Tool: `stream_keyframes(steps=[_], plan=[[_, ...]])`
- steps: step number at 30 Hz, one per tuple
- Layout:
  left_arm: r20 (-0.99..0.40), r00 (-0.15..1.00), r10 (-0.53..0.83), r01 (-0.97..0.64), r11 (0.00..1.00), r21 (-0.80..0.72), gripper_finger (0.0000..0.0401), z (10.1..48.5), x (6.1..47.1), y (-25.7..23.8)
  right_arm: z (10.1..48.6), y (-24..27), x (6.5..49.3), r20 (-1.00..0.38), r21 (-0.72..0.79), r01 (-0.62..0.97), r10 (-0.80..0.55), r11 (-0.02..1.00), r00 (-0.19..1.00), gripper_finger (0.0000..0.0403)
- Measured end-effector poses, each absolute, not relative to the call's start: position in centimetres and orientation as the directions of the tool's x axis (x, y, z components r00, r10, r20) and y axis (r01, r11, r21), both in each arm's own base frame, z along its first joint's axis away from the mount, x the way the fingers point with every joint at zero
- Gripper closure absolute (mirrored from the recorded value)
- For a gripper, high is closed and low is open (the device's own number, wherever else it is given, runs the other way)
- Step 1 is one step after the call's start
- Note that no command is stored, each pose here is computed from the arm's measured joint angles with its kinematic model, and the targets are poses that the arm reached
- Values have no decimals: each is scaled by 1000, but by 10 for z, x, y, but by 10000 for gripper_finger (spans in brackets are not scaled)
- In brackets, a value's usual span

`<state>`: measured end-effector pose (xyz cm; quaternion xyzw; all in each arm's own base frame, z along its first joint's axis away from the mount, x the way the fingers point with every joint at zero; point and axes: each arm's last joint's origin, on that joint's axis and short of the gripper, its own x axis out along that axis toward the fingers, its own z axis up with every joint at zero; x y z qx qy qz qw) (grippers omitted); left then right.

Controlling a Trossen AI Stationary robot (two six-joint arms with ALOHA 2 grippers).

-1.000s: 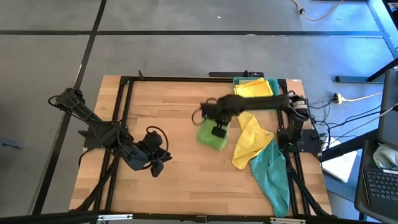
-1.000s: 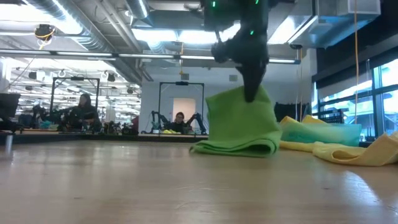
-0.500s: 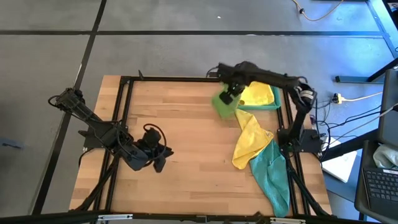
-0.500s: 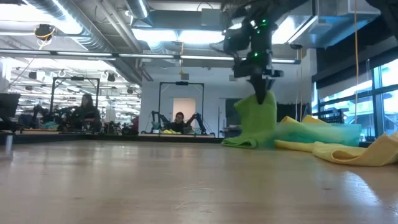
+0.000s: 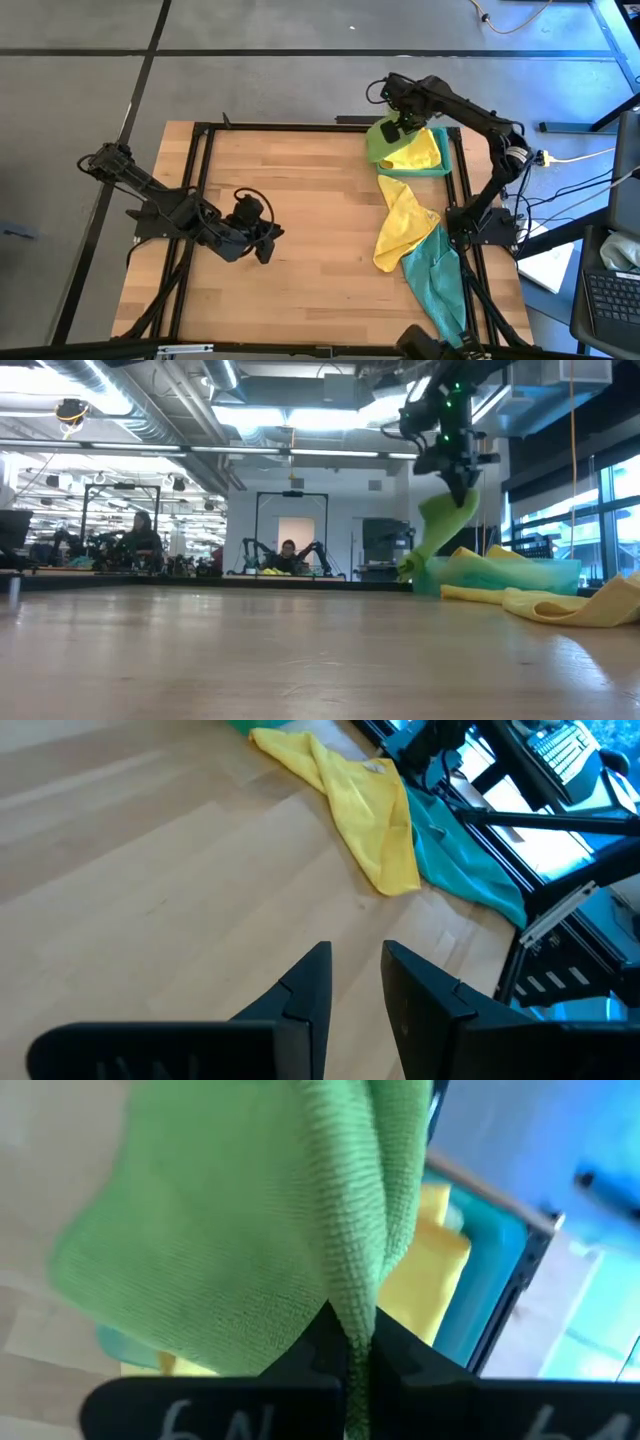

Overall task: Fold microfiber towels
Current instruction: Stack the folded green microfiber cloth on top of the folded yellow microfiber cloth

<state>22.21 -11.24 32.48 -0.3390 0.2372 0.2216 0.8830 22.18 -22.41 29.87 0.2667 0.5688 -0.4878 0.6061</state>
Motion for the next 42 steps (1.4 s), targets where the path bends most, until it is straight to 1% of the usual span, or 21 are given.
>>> stream_keyframes(steps=[7, 10, 14, 18, 23, 28, 30, 33, 39, 42], plan=[[-568, 790, 231, -553, 669, -496, 319, 325, 223, -112, 259, -218, 204, -962, -273, 885, -136, 378, -238, 392], [-568, 790, 231, -554, 666, -500, 319, 325, 223, -112, 244, -211, 198, -958, -288, 878, -108, 384, -267, 389], [-569, 790, 229, -554, 664, -503, 319, 325, 223, -112, 238, -204, 190, -953, -303, 879, -142, 369, -268, 391], [-572, 790, 222, -555, 655, -512, 319, 325, 223, -112, 242, -202, 177, -937, -339, 881, -203, 330, -284, 393], [-572, 789, 223, -558, 651, -515, 319, 325, 223, -112, 247, -203, 162, -932, -348, 892, -210, 290, -296, 391], [-572, 788, 229, -562, 646, -517, 319, 325, 223, -110, 244, -205, 156, -939, -323, 907, -211, 269, -272, 386], [-572, 788, 229, -563, 643, -519, 319, 325, 223, -110, 239, -204, 155, -943, -313, 912, -199, 264, -266, 373], [-572, 788, 229, -567, 631, -529, 319, 325, 223, -110, 230, -202, 154, -951, -294, 918, -176, 267, -254, 343], [-571, 788, 229, -573, 611, -546, 319, 325, 223, -110, 221, -198, 149, -926, -368, 899, -178, 239, -332, 266], [-571, 788, 229, -574, 608, -549, 319, 325, 223, -110, 222, -199, 149, -918, -388, 888, -195, 247, -346, 228]])
